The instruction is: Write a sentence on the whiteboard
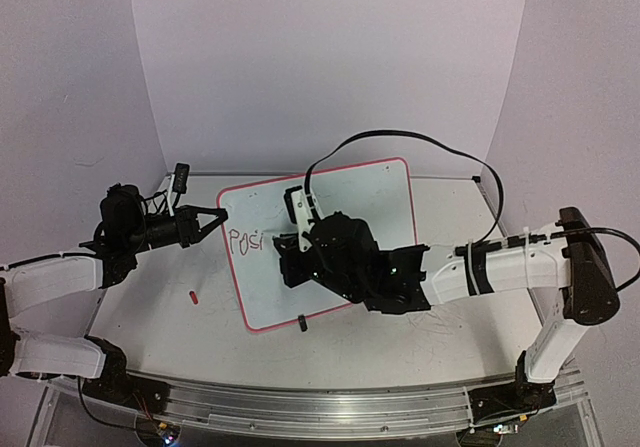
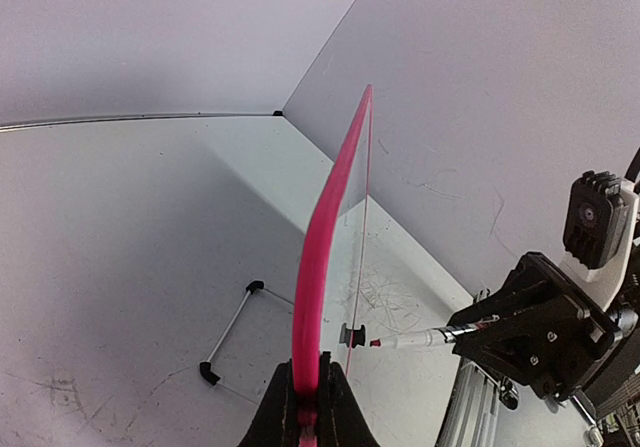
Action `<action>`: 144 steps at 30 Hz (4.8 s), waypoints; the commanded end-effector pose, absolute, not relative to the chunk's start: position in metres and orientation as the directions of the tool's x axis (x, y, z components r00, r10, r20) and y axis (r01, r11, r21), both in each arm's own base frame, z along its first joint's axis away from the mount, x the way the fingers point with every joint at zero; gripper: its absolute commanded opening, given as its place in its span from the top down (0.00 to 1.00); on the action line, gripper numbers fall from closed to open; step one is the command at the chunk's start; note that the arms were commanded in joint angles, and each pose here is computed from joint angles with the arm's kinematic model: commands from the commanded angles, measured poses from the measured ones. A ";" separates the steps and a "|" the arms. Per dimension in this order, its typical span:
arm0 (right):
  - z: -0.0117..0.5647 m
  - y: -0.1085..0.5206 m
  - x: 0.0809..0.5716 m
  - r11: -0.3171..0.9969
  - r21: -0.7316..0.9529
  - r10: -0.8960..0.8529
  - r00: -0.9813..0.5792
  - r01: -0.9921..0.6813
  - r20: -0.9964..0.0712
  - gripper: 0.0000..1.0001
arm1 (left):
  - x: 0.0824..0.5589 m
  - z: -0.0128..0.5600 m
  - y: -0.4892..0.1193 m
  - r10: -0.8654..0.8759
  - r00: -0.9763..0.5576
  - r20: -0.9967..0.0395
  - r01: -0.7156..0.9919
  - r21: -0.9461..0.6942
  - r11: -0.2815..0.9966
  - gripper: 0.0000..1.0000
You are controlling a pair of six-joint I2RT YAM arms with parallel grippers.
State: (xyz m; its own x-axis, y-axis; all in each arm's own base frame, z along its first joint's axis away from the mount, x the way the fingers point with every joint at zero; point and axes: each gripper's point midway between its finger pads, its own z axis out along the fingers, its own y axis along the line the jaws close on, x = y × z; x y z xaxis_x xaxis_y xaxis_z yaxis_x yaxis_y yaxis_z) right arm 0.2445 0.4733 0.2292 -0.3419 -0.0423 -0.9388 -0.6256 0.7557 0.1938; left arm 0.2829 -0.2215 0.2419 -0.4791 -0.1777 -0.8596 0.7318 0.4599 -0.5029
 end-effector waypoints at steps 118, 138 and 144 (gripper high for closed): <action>0.252 0.464 0.264 0.752 0.238 0.041 -0.316 -0.614 -0.948 1.00 | 0.281 0.262 -0.223 -0.180 -0.402 -0.898 0.784 -0.439 0.439 1.00; 0.228 0.462 0.272 0.803 0.200 -0.011 -0.351 -0.561 -0.936 1.00 | 0.282 0.261 -0.224 -0.176 -0.406 -0.897 0.784 -0.441 0.437 1.00; 0.252 0.460 0.261 0.760 0.239 0.035 -0.330 -0.604 -0.944 1.00 | 0.282 0.262 -0.223 -0.177 -0.404 -0.898 0.785 -0.439 0.438 1.00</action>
